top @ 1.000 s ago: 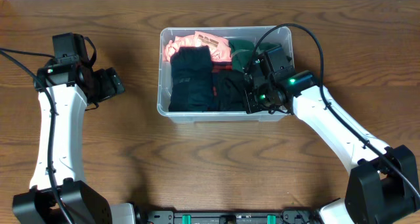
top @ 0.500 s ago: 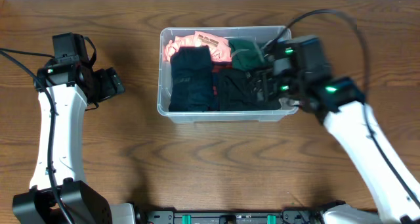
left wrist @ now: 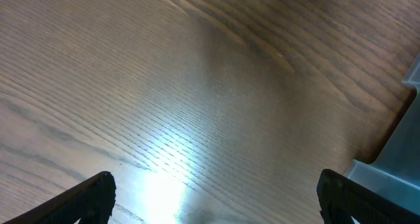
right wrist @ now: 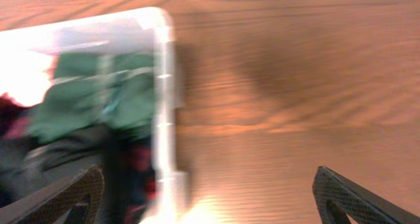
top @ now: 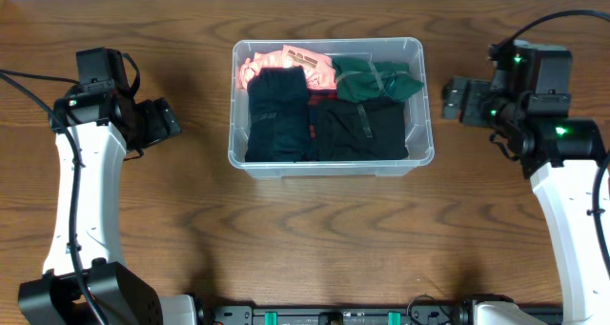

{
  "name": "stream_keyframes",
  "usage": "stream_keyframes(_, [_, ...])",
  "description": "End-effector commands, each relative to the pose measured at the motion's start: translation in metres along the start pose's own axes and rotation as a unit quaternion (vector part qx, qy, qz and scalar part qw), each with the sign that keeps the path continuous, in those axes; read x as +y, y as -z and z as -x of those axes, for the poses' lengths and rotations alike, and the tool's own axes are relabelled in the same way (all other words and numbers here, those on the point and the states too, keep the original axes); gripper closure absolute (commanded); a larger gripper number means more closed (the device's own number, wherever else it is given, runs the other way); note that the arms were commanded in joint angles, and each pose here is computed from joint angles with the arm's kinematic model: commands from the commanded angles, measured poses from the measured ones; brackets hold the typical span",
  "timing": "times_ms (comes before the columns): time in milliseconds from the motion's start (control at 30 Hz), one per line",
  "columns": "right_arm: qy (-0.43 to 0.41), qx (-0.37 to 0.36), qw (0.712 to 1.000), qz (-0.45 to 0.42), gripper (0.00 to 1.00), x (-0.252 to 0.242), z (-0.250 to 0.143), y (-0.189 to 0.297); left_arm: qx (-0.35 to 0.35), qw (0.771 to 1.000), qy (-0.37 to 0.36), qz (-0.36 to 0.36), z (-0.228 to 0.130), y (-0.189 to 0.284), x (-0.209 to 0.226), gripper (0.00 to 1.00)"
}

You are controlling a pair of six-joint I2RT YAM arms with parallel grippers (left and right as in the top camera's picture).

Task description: Pack container

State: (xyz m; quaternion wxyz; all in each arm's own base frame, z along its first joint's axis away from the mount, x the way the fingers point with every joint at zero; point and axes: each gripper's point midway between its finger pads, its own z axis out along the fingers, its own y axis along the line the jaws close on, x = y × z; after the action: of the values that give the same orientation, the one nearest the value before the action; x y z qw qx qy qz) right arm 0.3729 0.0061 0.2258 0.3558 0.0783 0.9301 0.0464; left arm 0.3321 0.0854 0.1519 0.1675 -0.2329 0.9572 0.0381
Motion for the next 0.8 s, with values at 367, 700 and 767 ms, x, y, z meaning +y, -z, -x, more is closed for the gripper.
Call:
stream_keyframes(367, [-0.007, -0.018, 0.996, -0.083, 0.01, -0.033, 0.009, 0.004, 0.003, 1.0, 0.006, 0.004, 0.0, -0.002, 0.002, 0.02])
stream_keyframes(700, [-0.007, -0.018, 0.996, -0.083, 0.01, -0.033, 0.009, 0.004, -0.031, 0.999, 0.008, -0.006, 0.004, 0.021, 0.002, 0.02])
stream_keyframes(767, [-0.007, -0.018, 0.996, -0.083, 0.01, -0.033, 0.009, 0.004, -0.053, 0.998, 0.007, -0.013, 0.004, 0.038, 0.001, 0.02])
